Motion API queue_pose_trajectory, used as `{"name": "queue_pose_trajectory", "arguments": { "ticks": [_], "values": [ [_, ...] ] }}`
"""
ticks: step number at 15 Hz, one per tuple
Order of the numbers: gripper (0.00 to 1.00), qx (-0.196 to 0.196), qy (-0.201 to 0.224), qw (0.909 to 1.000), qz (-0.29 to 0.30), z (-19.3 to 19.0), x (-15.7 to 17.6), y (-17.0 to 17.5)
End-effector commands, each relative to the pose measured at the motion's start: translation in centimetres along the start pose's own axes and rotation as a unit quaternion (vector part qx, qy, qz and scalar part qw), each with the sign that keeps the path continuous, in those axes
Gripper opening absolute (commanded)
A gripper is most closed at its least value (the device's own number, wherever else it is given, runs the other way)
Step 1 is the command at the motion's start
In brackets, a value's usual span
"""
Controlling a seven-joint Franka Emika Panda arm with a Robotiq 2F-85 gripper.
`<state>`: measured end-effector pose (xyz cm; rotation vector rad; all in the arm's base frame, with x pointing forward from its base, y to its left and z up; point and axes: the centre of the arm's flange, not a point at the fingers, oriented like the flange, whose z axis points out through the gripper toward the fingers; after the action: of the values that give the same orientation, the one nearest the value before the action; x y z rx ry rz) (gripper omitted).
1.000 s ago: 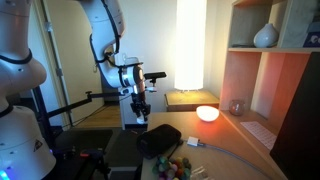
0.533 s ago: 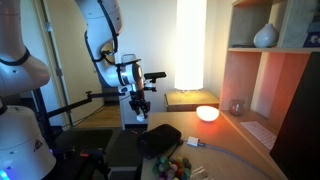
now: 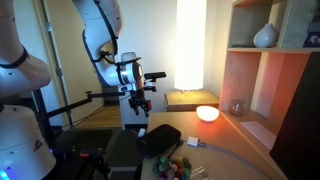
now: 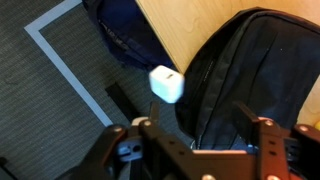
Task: Put the charger cable, head and the plastic object onto the floor.
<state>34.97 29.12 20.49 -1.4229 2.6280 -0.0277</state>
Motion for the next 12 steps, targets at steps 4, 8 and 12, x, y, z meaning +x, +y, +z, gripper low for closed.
{"name": "queue_pose_trajectory", "arguments": {
  "ticks": [4,8,12],
  "values": [
    [1.00,-0.004,0.002,1.0000,0.000,-1.9,0.6,-1.3],
    [1.00,0.026,-0.021,0.9974,0.064,-2.9,0.8,-3.2],
    [1.00,0.052,-0.077,0.9844,0.149,-4.6,0.8,-7.3]
  ]
}}
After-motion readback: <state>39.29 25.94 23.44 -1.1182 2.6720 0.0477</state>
